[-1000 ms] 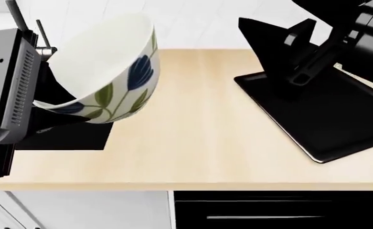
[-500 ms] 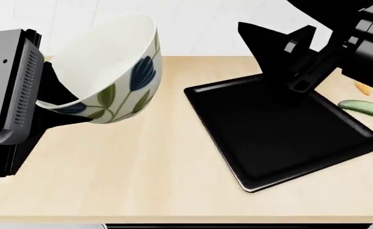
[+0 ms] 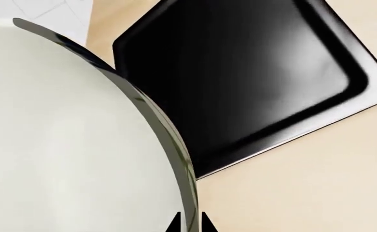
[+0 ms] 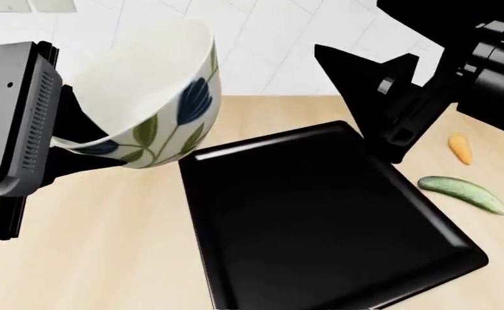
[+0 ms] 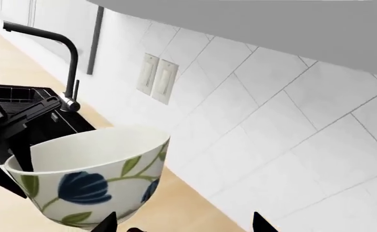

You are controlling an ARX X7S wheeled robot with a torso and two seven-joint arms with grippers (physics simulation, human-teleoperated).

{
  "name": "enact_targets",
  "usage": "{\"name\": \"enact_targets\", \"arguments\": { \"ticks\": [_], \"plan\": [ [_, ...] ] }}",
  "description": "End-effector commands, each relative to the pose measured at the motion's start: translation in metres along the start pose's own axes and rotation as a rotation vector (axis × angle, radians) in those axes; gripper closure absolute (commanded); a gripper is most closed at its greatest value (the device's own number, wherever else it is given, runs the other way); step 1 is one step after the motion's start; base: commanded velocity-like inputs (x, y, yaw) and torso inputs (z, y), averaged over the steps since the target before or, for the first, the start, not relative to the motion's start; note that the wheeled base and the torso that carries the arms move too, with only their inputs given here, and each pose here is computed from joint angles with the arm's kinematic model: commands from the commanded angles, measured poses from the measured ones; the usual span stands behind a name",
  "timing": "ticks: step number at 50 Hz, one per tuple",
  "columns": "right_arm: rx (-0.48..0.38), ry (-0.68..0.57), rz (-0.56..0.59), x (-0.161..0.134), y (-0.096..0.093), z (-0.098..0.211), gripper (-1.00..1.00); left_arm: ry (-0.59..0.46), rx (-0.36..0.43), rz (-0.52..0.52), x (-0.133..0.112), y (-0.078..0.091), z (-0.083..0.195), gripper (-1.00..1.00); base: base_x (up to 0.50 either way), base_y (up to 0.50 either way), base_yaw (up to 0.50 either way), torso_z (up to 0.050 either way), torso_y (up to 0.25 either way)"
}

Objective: Place the two vegetables and bowl onto the tray for setting up a vegetable dip station.

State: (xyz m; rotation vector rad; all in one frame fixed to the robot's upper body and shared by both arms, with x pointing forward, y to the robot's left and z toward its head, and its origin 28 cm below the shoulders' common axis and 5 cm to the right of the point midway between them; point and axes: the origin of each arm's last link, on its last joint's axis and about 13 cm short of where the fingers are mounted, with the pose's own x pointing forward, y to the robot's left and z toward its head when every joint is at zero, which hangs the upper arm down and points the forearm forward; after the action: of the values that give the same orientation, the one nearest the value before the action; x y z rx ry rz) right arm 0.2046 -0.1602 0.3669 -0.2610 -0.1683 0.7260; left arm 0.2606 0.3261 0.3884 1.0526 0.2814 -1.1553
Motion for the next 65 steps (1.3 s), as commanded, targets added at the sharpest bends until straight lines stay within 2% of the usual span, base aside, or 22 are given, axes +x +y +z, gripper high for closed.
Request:
{"name": "enact_targets", "arguments": {
  "ticks": [1, 4, 8, 11, 13, 14, 16, 20, 25, 32, 42, 48, 49, 51, 54, 57, 61, 62, 65],
  "plan": [
    [0.033, 0.015, -0.007, 0.000, 0.000, -0.004, -1.00, 0.000, 0.008, 0.019, -0.002, 0.002, 0.002, 1.00, 0.00, 0.00, 0.00, 0.000, 0.013],
    [0.067, 0.032, -0.001, -0.001, -0.001, -0.003, -1.00, -0.002, 0.009, 0.017, 0.000, 0.002, 0.001, 1.00, 0.00, 0.00, 0.00, 0.000, 0.000],
    [0.033, 0.030, -0.007, 0.000, -0.001, -0.006, -1.00, -0.004, 0.010, 0.016, 0.000, 0.003, 0.002, 1.00, 0.00, 0.00, 0.00, 0.000, 0.000],
    [0.056, 0.102, 0.016, 0.000, -0.001, -0.008, -1.00, -0.002, 0.008, 0.013, 0.002, 0.004, 0.001, 1.00, 0.00, 0.00, 0.00, 0.000, 0.000],
    [0.078, 0.100, 0.011, 0.000, -0.003, -0.008, -1.00, 0.000, 0.008, 0.013, 0.003, 0.007, 0.000, 1.00, 0.00, 0.00, 0.00, 0.000, 0.000],
    [0.048, 0.104, 0.006, 0.001, -0.002, -0.009, -1.00, 0.004, 0.008, 0.013, 0.004, 0.010, -0.001, 1.00, 0.00, 0.00, 0.00, 0.000, 0.000],
    [0.067, 0.133, 0.019, 0.001, -0.002, -0.010, -1.00, 0.008, 0.008, 0.010, 0.005, 0.013, -0.001, 1.00, 0.00, 0.00, 0.00, 0.000, 0.000],
    [0.030, 0.164, 0.017, 0.003, -0.003, -0.011, -1.00, 0.023, 0.007, 0.010, 0.010, 0.028, -0.003, 1.00, 0.00, 0.00, 0.00, 0.004, 0.000],
    [0.024, 0.159, 0.015, -0.002, -0.003, -0.006, -1.00, 0.049, -0.002, -0.001, 0.021, 0.054, -0.006, 1.00, 0.00, 0.00, 0.00, 0.000, 0.002],
    [0.032, 0.148, -0.030, -0.014, 0.003, -0.010, -1.00, 0.071, 0.020, -0.044, 0.038, 0.078, -0.002, 1.00, 0.00, 0.00, 0.00, 0.000, 0.000],
    [0.054, 0.141, -0.103, -0.029, 0.004, -0.019, -1.00, 0.106, 0.054, -0.126, 0.056, 0.095, 0.008, 1.00, 0.00, 0.00, 0.00, 0.000, 0.000],
    [0.060, 0.135, -0.136, -0.038, 0.007, -0.019, -1.00, 0.129, 0.020, -0.232, 0.074, 0.107, 0.012, 1.00, 0.00, 0.00, 0.00, 0.000, 0.000],
    [0.064, 0.143, -0.143, -0.041, 0.010, -0.019, -1.00, 0.126, -0.016, -0.259, 0.077, 0.112, 0.013, 1.00, 0.00, 0.00, 0.00, 0.000, 0.000],
    [0.071, 0.154, -0.159, -0.046, 0.013, -0.017, -1.00, 0.135, -0.033, -0.294, 0.079, 0.114, 0.013, 1.00, 0.00, 0.00, 0.00, 0.000, 0.000],
    [0.078, 0.175, -0.178, -0.047, 0.013, -0.011, -1.00, 0.098, -0.068, -0.319, 0.086, 0.126, 0.011, 1.00, 0.00, 0.00, 0.00, 0.000, 0.003],
    [0.069, 0.178, -0.187, -0.038, 0.007, -0.007, -1.00, -0.022, -0.161, -0.311, 0.093, 0.136, 0.014, 1.00, 0.00, 0.00, 0.00, 0.000, 0.000],
    [0.073, 0.192, -0.196, -0.026, -0.006, -0.011, -1.00, -0.131, -0.250, -0.346, 0.103, 0.138, 0.021, 1.00, 0.00, 0.00, 0.00, 0.000, 0.000],
    [0.075, 0.198, -0.196, -0.024, -0.009, -0.013, -1.00, -0.146, -0.276, -0.361, 0.105, 0.137, 0.023, 1.00, 0.00, 0.00, 0.00, 0.000, 0.000],
    [0.087, 0.218, -0.193, -0.018, -0.018, -0.018, -1.00, -0.078, -0.245, -0.412, 0.109, 0.135, 0.021, 1.00, 0.00, 0.00, 0.00, 0.000, 0.000]
  ]
}}
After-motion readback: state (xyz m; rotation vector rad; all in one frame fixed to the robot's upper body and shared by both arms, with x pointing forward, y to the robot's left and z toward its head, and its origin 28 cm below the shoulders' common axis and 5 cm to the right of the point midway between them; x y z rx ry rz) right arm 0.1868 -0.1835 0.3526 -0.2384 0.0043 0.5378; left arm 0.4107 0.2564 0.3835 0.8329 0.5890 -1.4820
